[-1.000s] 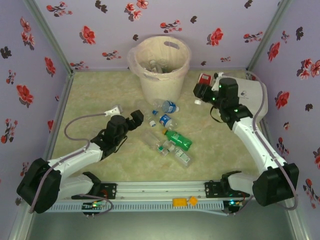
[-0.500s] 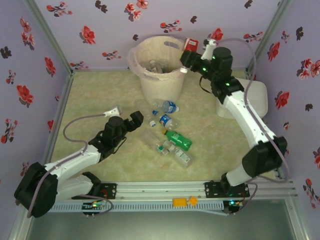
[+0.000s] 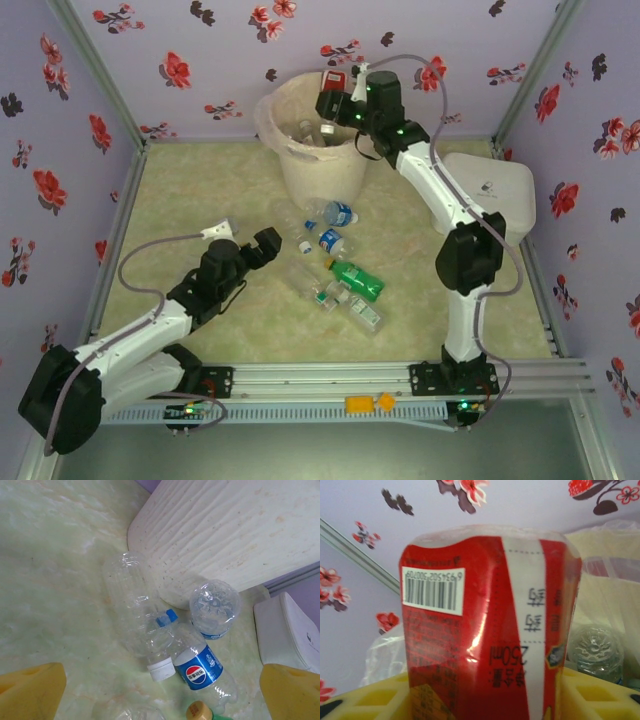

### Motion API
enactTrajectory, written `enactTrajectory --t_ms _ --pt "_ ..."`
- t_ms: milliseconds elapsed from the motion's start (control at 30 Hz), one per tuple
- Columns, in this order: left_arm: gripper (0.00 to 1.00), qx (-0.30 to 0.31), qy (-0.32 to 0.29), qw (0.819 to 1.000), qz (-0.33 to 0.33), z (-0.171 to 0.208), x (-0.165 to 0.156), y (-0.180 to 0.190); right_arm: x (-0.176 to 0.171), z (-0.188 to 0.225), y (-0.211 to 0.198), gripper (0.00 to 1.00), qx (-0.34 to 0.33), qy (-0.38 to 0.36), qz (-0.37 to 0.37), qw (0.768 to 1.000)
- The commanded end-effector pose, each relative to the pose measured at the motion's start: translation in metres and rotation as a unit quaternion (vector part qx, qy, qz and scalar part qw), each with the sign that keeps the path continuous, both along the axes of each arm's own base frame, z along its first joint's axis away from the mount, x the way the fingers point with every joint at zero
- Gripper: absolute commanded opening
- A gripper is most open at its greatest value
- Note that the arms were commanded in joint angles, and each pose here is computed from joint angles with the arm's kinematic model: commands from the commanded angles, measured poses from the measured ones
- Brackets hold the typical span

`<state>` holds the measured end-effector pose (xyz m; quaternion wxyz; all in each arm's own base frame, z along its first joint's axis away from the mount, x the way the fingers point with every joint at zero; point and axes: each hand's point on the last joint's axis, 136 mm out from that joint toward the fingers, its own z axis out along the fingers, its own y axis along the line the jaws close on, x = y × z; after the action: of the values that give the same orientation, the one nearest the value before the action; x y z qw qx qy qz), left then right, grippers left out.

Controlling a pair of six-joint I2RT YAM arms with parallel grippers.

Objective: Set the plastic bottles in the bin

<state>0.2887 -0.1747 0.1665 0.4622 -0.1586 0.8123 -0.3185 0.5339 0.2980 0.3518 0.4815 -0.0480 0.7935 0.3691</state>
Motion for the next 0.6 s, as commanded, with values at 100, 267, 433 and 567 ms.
enactTrajectory --t_ms 100,267,433,567 --pt "1.0 0.011 0.001 1.0 -0.005 -0.004 -0.004 0.004 0.0 0.028 0.0 0.85 -0.016 -0.022 -0.002 1.0" --pt "1.0 0.016 -0.003 1.0 -0.023 -0.001 -0.004 -0.003 -0.014 0.05 -0.007 1.0 -0.026 -0.042 0.0 0.999" --pt "1.0 0.02 -0.007 0.999 -0.03 0.001 -0.002 -0.006 -0.042 0.062 -0.018 1.0 -0.046 -0.042 0.008 0.998" --pt "1.0 0.028 -0.026 0.998 -0.042 0.009 0.001 -0.01 -0.078 0.057 -0.025 1.0 -0.064 -0.035 0.03 0.997"
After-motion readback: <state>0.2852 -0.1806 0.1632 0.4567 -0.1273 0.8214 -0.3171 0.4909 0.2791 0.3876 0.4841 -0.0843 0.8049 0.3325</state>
